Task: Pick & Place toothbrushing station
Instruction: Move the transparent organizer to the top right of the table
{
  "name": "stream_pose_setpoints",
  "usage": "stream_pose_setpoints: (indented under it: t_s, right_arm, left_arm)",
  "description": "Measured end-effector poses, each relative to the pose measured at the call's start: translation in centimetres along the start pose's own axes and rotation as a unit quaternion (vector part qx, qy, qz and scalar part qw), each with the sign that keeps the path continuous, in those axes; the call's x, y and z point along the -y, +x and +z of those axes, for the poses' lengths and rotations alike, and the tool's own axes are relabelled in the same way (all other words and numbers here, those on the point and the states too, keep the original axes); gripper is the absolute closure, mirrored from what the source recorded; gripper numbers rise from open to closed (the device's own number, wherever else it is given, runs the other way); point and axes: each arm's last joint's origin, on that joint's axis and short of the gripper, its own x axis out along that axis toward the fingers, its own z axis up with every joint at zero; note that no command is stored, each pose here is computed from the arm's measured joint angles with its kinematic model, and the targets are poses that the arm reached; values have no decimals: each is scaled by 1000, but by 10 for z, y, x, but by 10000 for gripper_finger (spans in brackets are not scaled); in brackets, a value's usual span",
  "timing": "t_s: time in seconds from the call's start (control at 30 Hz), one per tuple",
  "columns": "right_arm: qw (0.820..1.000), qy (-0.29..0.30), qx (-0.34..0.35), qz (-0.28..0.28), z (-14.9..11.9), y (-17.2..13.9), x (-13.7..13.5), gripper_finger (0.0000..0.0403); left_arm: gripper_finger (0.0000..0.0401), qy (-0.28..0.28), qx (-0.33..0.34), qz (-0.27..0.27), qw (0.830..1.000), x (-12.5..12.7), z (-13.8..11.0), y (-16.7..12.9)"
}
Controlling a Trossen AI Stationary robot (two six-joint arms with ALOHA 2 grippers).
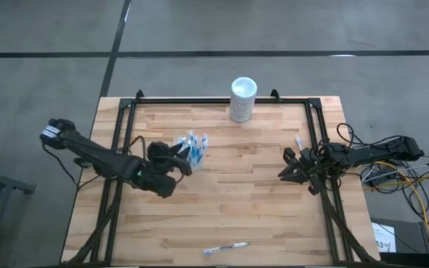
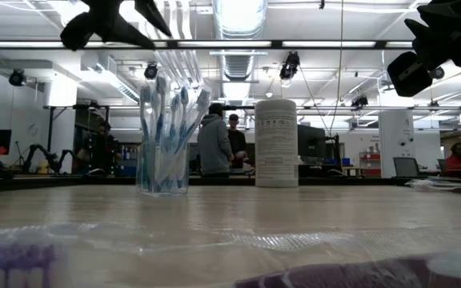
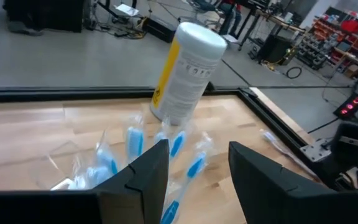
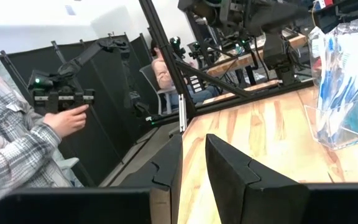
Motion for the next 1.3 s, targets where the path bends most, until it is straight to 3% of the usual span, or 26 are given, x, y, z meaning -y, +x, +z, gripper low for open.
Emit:
stream_pose_setpoints:
  t_s: [0.13,0.27,0.5,0.9,1.13,1.3]
  right_arm:
    - [1000,0,0,0,0,0,0,335]
    - [1000,0,0,0,0,0,0,335]
    - [1000,0,0,0,0,0,0,335]
    - [1000,0,0,0,0,0,0,335]
    - [1000,0,0,0,0,0,0,335]
    - [1000,0,0,0,0,0,0,335]
  left_arm:
    - [231,7,-21,-24,999,7,18,-7]
    - [231,61,-60,-70,994,18,38,-15]
    - [231,113,-45,-103,987,35,73,-24]
    - [231,155,-26,-126,980,47,101,-31]
    - [231,219,-68,-193,954,52,111,-38]
    - [231,236,-114,-173,950,40,109,-39]
